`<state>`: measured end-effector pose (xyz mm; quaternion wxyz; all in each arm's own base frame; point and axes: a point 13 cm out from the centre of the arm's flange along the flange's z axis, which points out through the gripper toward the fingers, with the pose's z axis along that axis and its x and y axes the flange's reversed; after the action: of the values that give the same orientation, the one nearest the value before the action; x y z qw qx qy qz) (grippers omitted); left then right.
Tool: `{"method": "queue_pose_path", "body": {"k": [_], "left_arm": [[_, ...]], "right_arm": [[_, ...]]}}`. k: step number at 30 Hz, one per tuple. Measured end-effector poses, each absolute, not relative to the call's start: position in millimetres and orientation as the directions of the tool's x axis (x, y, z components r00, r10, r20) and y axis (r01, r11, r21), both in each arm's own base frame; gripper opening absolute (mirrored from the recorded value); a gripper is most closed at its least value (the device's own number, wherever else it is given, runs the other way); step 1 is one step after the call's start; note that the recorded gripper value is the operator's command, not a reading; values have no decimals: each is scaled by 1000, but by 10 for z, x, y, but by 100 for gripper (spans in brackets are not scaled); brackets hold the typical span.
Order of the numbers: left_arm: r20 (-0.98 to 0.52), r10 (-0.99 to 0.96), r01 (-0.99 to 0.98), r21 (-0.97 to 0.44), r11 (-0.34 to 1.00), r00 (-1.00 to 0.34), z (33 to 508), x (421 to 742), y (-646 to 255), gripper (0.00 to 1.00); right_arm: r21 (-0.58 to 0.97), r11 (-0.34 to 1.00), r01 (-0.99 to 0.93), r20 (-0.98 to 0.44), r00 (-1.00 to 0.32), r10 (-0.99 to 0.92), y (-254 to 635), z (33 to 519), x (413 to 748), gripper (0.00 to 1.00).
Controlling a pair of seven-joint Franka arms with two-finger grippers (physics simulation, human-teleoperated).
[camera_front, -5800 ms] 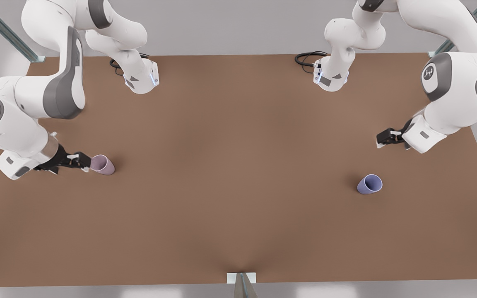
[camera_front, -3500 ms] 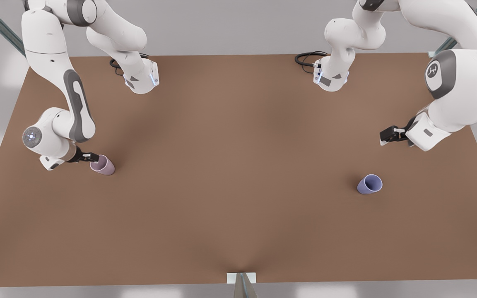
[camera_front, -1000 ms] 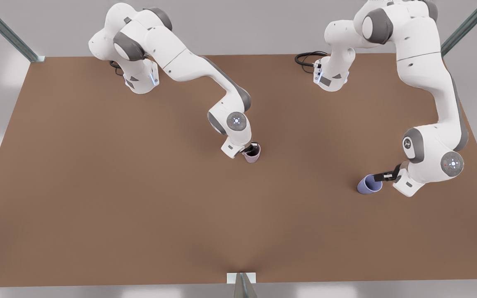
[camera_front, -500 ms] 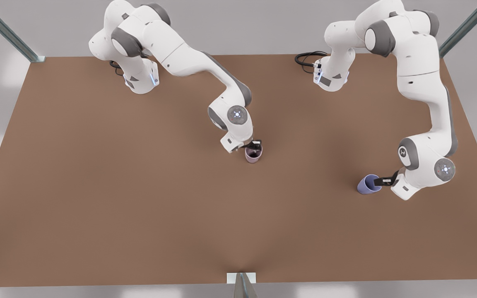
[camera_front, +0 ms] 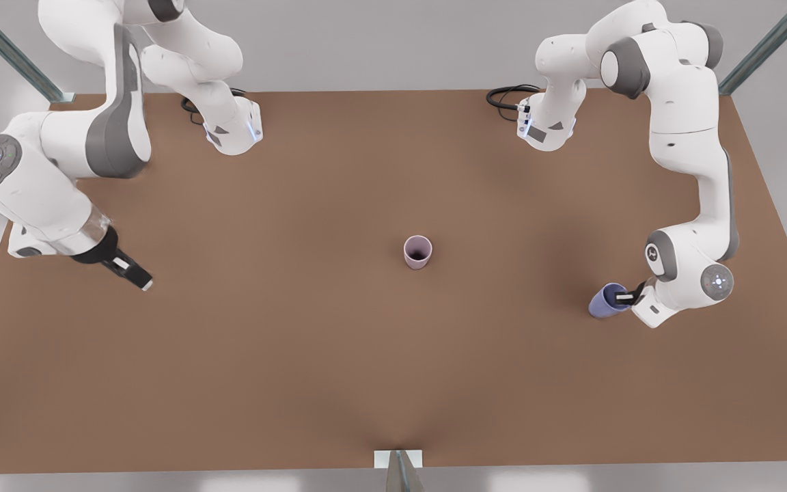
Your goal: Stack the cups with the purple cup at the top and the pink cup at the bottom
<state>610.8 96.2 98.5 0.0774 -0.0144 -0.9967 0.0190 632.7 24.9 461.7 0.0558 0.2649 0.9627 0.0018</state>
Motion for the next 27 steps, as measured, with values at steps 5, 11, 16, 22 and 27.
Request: {"method": "queue_pose_path", "body": {"k": [5, 11, 16, 22, 27], "left_arm": [[153, 47, 38, -61, 997, -987, 1031, 6115, 851, 21], [43, 213, 209, -76, 975, -976, 2086, 6446, -445, 21], [62, 311, 306, -82, 949, -948, 2661, 6342, -1887, 21], [152, 321, 312, -80, 947, -935, 2752, 5686, -3257, 21], [244, 228, 201, -129, 971, -943, 2878, 5210, -3905, 21]], "right_arm": [[-45, 947, 318, -62, -947, 315, 497, 4698, 6089, 100], [-95, 973, 212, 5, -977, 213, 275, 4553, 6013, 100], [-101, 988, 118, 48, -991, 123, 344, 4438, 5982, 100], [-102, 994, 48, 82, -995, 57, 312, 4326, 5985, 100], [-98, 995, 17, 103, -994, 27, 240, 4241, 5993, 100]]}}
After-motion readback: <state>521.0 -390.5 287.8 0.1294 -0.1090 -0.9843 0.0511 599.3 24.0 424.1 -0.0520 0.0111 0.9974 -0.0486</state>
